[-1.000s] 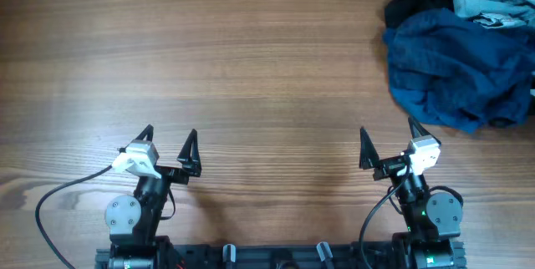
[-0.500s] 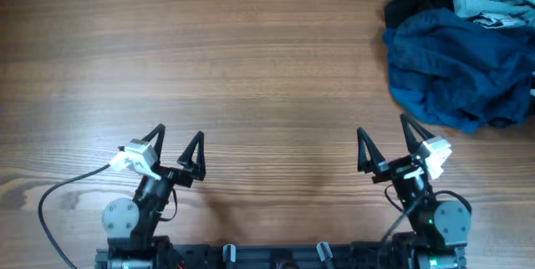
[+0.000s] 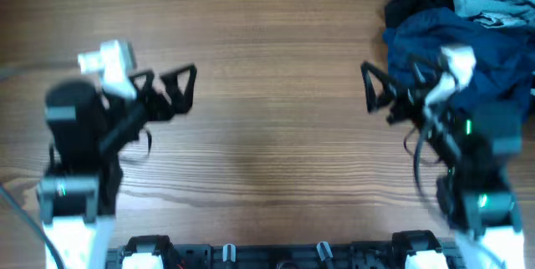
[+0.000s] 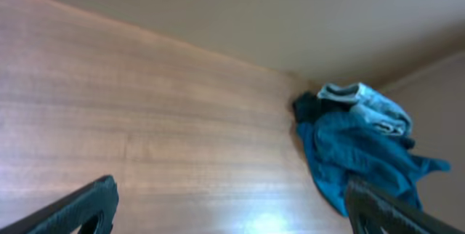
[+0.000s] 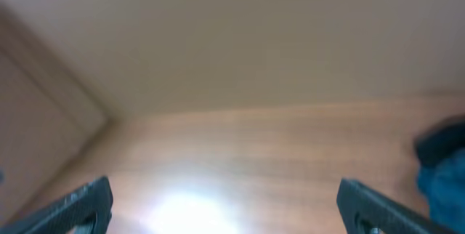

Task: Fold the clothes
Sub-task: 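Reach the right gripper into the clothes pile and grasp the navy garment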

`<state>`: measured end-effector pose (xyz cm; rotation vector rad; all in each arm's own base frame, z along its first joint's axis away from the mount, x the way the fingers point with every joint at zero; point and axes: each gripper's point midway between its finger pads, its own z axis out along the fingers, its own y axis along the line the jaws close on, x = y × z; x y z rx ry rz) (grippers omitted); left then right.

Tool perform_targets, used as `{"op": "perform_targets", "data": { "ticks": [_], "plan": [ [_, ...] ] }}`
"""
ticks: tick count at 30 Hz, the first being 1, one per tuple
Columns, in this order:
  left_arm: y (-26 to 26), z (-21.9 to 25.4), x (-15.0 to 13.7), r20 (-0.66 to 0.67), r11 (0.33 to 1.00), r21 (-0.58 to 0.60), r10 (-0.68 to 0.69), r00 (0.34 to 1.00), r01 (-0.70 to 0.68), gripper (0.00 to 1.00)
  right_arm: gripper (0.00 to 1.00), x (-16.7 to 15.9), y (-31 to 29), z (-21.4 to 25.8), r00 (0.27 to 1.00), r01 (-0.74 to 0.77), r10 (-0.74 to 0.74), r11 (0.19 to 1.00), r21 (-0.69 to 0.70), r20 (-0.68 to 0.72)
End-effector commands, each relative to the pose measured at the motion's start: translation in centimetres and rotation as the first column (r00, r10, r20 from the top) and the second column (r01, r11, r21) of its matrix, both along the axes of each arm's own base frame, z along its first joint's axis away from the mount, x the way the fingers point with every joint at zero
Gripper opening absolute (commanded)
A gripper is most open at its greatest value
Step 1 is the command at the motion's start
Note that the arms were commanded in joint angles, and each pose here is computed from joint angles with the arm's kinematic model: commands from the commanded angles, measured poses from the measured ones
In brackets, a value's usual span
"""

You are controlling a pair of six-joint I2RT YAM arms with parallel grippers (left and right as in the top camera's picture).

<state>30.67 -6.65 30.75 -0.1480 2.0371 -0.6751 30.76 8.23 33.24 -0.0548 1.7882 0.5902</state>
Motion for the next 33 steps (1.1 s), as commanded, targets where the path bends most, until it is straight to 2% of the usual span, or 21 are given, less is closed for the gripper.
{"op": "perform_targets", "data": {
  "ticks": [1,4,6,8,12,14,16,18,20,24,26,30,33],
  "plan": [
    [-0.2,0.7,3.3,-0.078,0.998,0.036,-0.047,0.996,0.050,1.00,1.00,3.2,0.7,1.0,0.994,-0.060,0.051,0.993,-0.097,-0.095],
    [-0.7,-1.5,5.0,-0.150,0.997,0.008,-0.081,0.985,0.083,1.00,1.00,5.8,0.8,0.5,0.981,-0.102,0.071,0.980,-0.169,-0.183],
    [-1.2,-3.2,5.6,-0.206,0.994,-0.019,-0.106,0.973,0.104,1.00,1.00,7.2,1.5,0.7,0.976,-0.140,0.108,0.977,-0.160,-0.191],
    [-1.5,-4.9,6.0,-0.262,0.992,-0.042,-0.125,0.957,0.119,1.00,1.00,6.6,4.1,1.1,0.945,-0.309,0.288,0.942,-0.133,-0.153],
    [-3.0,-5.5,6.4,-0.271,0.975,-0.118,-0.214,0.939,0.188,1.00,1.00,6.8,4.6,0.3,0.931,-0.345,0.323,0.931,-0.122,-0.168],
    [-3.1,-5.4,6.7,-0.262,0.973,-0.127,-0.223,0.939,0.195,1.00,1.00,7.9,2.2,-0.7,0.960,-0.223,0.187,0.961,-0.166,-0.206],
    [-3.1,-5.1,7.0,-0.257,0.973,-0.142,-0.213,0.943,0.181,1.00,0.99,9.3,-3.0,-2.0,0.954,0.052,-0.097,0.986,-0.161,-0.285],
    [-3.1,-5.1,7.0,-0.260,0.974,-0.152,-0.206,0.943,0.170,1.00,1.00,9.3,-9.8,-3.2,0.856,0.344,-0.374,0.928,-0.147,-0.356],
    [-3.1,-5.1,7.0,-0.261,0.974,-0.152,-0.206,0.943,0.171,1.00,1.00,8.9,-14.2,-3.6,0.783,0.477,-0.499,0.865,-0.156,-0.372],
    [-3.0,-5.1,7.1,-0.262,0.975,-0.147,-0.199,0.944,0.165,1.00,1.00,9.1,-19.2,-3.5,0.751,0.540,-0.581,0.814,-0.214,-0.313],
    [-2.7,-5.3,7.2,-0.265,0.980,-0.134,-0.181,0.947,0.150,1.00,1.00,9.0,-22.1,-3.7,0.689,0.621,-0.658,0.752,-0.221,-0.304],
    [-2.6,-5.3,7.3,-0.266,0.981,-0.128,-0.173,0.948,0.143,1.00,0.96,8.4,-27.6,-6.1,0.571,0.726,-0.738,0.658,-0.198,-0.361],
    [-2.6,-5.3,7.3,-0.266,0.981,-0.127,-0.174,0.948,0.144,1.00,0.95,8.3,-30.5,-8.7,0.537,0.735,-0.737,0.648,-0.201,-0.411]
  ]
}}
